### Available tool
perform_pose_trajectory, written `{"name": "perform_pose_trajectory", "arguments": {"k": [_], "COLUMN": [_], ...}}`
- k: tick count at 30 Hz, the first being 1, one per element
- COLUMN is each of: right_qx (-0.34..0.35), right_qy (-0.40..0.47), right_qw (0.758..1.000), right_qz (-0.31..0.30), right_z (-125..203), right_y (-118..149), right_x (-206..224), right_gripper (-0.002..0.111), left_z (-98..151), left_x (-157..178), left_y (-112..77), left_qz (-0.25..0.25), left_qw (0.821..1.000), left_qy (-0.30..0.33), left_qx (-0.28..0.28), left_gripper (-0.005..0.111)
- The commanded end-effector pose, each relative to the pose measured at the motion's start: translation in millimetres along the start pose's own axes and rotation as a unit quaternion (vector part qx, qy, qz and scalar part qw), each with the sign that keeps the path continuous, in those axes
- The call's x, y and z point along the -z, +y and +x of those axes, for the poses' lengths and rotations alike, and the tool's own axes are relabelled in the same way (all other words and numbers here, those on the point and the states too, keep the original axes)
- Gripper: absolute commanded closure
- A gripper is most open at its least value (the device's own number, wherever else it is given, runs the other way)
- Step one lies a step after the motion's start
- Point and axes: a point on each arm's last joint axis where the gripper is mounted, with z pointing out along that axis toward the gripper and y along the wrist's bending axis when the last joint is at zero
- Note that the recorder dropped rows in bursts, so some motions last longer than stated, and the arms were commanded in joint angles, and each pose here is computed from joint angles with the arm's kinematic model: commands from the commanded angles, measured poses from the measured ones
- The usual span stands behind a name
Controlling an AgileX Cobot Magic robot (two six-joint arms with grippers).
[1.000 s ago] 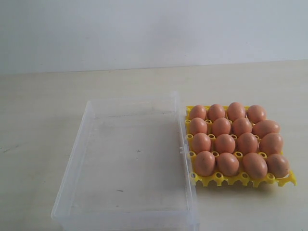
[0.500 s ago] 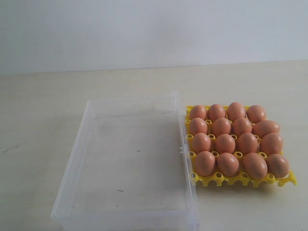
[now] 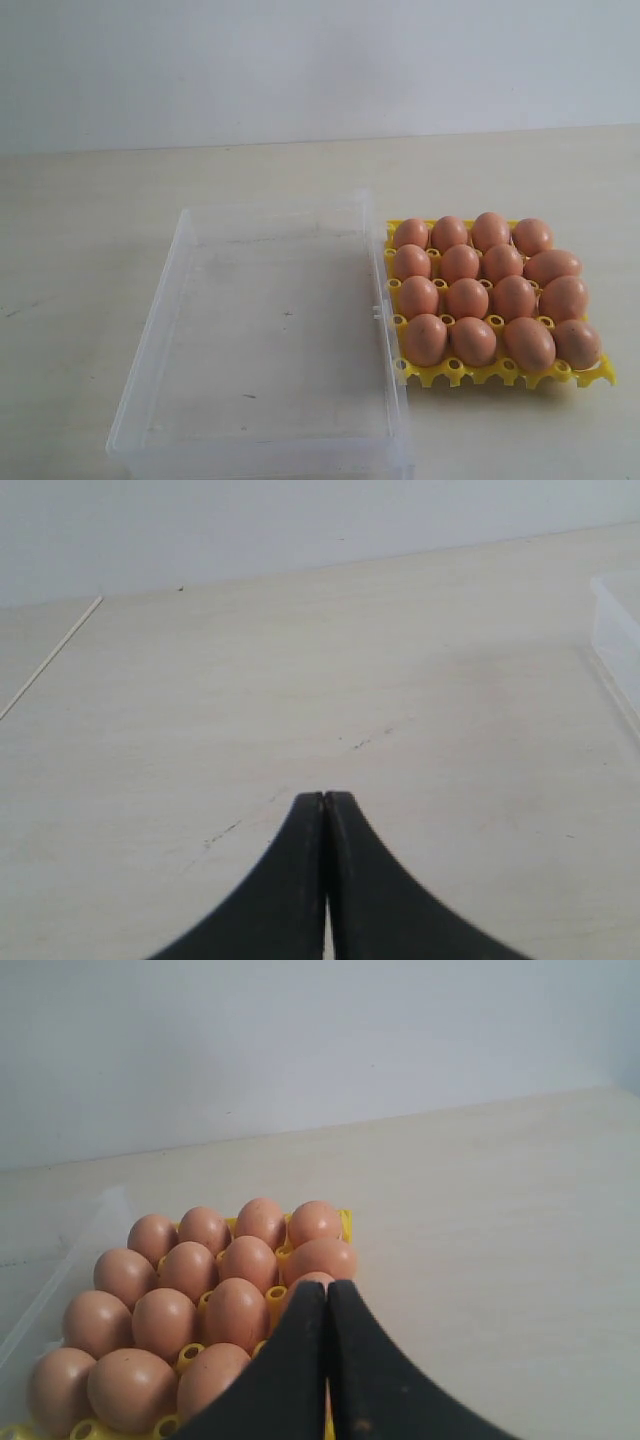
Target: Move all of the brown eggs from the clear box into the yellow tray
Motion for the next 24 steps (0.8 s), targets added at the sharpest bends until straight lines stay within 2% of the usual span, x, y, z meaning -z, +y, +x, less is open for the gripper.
{"name": "perform_pose_trajectory", "arguments": {"k": [1,24], "right_qx": [-0.003,-0.006], "right_qy": [0.003,0.003], "right_qw": [1.000,1.000], "right_qz": [0.003,0.016], "right_z": [2.0,2.1], "right_y": [-0.4,-1.9], "right_x": [0.0,0.1], "right_gripper": [0.108,0.108], "left_z": [-2.1,-2.1], "left_x": [0.4,0.4], "left_y": [-0.1,-0.1], "left_qz": [0.002,0.002], "left_qw": [1.000,1.000], "left_qy": [-0.006,-0.006], "left_qx": [0.001,0.001], "left_gripper": [0.107,0.107]}}
